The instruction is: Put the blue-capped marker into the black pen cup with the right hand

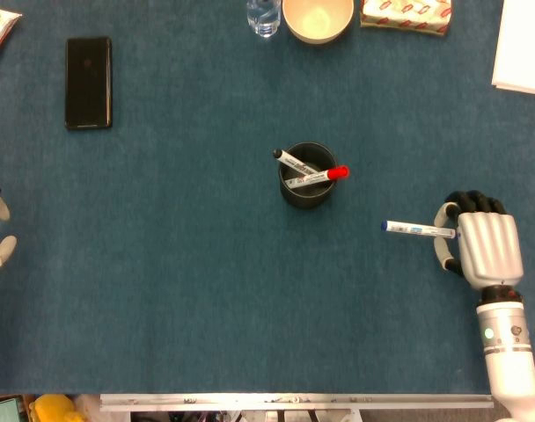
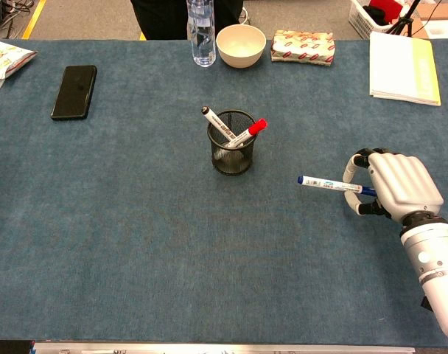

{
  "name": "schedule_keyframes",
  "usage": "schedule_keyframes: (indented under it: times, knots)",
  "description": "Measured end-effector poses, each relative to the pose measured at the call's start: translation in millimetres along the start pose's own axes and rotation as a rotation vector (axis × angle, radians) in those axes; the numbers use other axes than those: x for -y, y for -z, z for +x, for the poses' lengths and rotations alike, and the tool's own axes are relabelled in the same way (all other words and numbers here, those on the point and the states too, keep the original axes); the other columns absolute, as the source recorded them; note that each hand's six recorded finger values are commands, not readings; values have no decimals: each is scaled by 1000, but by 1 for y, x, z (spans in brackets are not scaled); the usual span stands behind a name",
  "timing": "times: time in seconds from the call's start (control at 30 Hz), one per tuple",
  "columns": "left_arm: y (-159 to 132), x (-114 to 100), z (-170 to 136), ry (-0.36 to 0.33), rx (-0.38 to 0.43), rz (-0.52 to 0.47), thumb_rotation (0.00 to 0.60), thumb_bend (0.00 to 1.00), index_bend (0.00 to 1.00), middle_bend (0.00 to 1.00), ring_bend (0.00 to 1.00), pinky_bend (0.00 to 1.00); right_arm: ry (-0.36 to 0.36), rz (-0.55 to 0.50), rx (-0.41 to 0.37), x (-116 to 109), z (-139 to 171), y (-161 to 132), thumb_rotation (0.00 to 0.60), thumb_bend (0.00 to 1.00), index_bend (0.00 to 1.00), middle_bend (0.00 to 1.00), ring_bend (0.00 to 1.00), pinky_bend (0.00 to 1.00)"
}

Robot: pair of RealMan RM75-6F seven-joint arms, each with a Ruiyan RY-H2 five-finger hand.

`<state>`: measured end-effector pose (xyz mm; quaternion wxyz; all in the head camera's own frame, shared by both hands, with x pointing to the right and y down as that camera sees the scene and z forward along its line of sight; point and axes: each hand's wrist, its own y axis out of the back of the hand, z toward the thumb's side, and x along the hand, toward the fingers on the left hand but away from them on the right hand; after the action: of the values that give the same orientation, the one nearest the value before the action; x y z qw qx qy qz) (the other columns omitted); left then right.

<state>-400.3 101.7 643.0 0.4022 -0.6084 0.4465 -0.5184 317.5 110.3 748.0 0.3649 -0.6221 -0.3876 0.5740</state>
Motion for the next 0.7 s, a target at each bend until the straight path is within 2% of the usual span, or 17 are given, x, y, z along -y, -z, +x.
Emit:
schedule_keyframes:
  times: [0.3, 0.7]
  knots:
    - [0, 0, 0, 0, -2, 1, 600, 189, 520, 355, 279, 544, 40, -60, -53, -13, -1, -11, 600, 346, 528, 349, 229, 273]
    - [2, 0, 0, -1, -8, -2, 600, 189, 520, 354, 279, 544, 74, -158, -121, -11, -8, -20, 600, 346, 528, 355, 230, 273]
